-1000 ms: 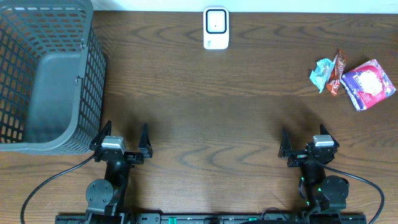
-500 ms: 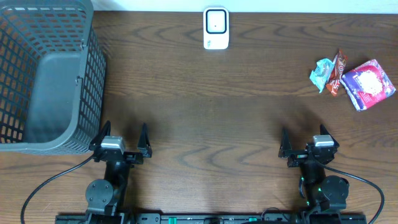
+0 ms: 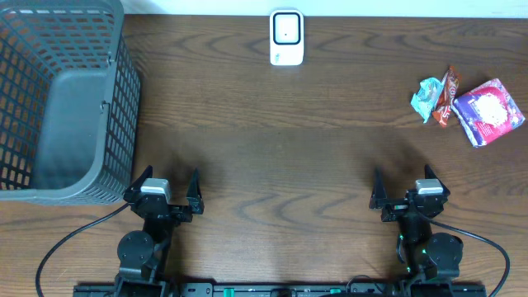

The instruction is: Scan the item barcode

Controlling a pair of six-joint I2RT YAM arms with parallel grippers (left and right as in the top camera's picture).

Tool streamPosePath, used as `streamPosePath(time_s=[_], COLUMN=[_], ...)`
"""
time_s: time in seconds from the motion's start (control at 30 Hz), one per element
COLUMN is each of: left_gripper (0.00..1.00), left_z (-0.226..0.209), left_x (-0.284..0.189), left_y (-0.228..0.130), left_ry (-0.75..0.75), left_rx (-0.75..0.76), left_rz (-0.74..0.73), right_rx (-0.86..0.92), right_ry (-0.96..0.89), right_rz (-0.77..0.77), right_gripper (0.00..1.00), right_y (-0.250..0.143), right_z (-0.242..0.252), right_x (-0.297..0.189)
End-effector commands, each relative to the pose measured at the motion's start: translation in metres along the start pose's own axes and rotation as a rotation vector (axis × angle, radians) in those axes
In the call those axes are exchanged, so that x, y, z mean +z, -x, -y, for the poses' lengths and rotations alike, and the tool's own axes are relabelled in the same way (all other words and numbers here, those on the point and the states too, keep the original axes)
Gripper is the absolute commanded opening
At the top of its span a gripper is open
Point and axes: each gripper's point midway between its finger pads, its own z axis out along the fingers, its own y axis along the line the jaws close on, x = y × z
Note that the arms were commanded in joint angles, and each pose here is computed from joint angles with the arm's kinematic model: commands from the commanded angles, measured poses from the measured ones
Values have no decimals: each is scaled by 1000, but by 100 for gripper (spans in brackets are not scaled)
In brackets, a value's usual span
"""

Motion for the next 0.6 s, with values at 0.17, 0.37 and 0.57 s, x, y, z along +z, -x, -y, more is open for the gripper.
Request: streamPosePath(time_s=[0.17, 0.37, 0.57], left_gripper=[98, 98, 98], left_z=[2, 9, 8], left_x=[0, 0, 0], left_y=[-14, -14, -14], left_ry=[-15, -59, -52], left_rx=[12, 68, 62], left_rz=[-50, -49, -49], right_rx=[6, 6, 6], right_ry=[0, 0, 0], right_rz=[1, 1, 1], right_gripper=[99, 99, 99], right_y=[-1, -1, -1], right_z=[0, 0, 0], right_x=[0, 0, 0])
